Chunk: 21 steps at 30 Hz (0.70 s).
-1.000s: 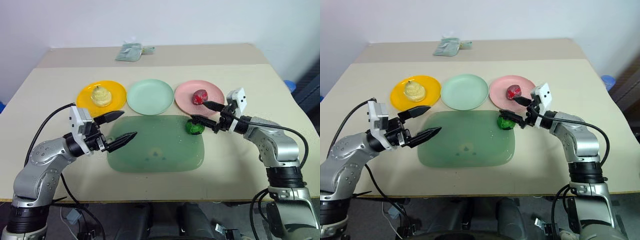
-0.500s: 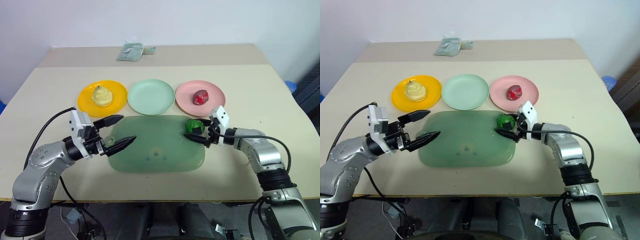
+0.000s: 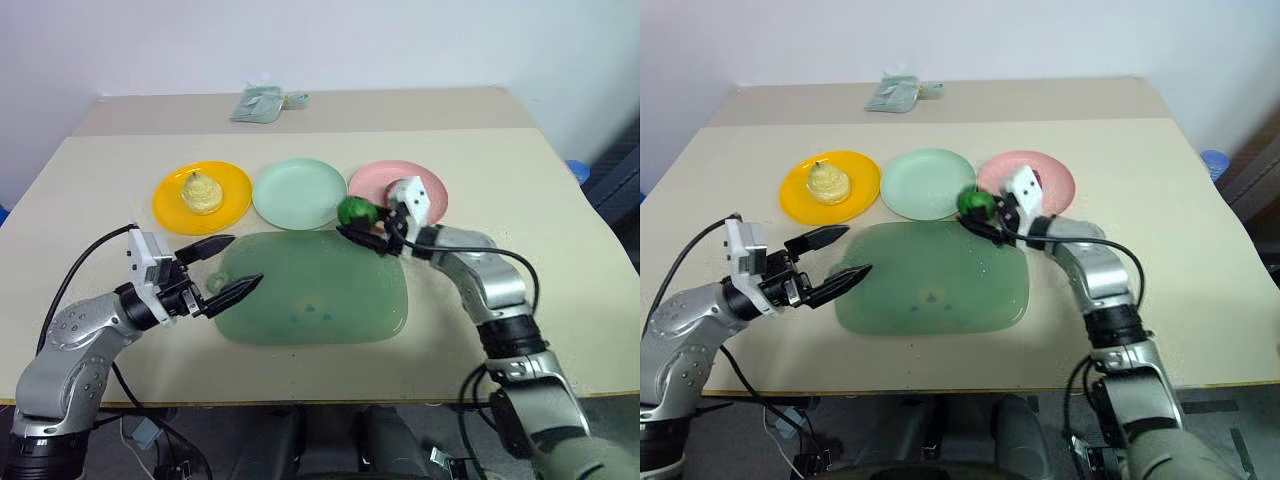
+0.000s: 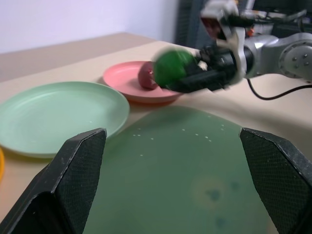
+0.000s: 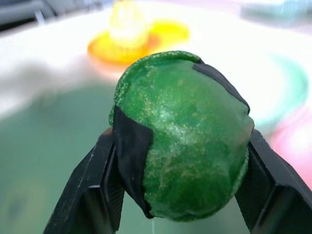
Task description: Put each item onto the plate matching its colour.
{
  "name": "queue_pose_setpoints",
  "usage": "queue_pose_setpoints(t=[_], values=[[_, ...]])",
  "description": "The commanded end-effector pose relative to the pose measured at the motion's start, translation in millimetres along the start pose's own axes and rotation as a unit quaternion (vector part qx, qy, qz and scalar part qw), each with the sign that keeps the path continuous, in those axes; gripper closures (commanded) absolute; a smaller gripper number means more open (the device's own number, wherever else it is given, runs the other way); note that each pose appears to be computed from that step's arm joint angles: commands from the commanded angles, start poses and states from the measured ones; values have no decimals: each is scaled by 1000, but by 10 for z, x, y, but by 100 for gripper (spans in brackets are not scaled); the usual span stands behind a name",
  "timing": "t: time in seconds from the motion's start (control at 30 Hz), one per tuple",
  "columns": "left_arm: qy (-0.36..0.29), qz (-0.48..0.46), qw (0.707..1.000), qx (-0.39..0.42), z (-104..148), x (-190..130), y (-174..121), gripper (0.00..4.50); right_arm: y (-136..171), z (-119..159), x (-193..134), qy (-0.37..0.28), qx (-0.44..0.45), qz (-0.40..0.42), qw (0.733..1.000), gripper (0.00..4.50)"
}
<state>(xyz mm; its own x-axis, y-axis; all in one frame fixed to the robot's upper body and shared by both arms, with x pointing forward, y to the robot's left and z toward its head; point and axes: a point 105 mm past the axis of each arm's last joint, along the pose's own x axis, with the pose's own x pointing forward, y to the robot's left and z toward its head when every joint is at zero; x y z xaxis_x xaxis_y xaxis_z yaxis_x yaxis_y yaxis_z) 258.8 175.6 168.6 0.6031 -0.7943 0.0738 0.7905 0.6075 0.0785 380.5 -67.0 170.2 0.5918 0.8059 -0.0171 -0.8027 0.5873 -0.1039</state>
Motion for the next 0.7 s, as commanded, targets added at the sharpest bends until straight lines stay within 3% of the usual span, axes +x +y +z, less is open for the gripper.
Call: queue_pose_setpoints(t=[0.03,0.33,0.5,0.7], values=[[-7,23,999,22,78,-27,16,0,-118,21,196,-3,-25,-45,999,170],[-12,150,987,61,91,-82,237,0,-344,55,757,-10,-45,-141,989,170],[-21,204,975,89,159,-102,344,0,-346,128,830,-20,-44,-145,988,8],[8,216,971,104,62,-141,397,0,-357,187,642,-46,-59,-86,993,8]])
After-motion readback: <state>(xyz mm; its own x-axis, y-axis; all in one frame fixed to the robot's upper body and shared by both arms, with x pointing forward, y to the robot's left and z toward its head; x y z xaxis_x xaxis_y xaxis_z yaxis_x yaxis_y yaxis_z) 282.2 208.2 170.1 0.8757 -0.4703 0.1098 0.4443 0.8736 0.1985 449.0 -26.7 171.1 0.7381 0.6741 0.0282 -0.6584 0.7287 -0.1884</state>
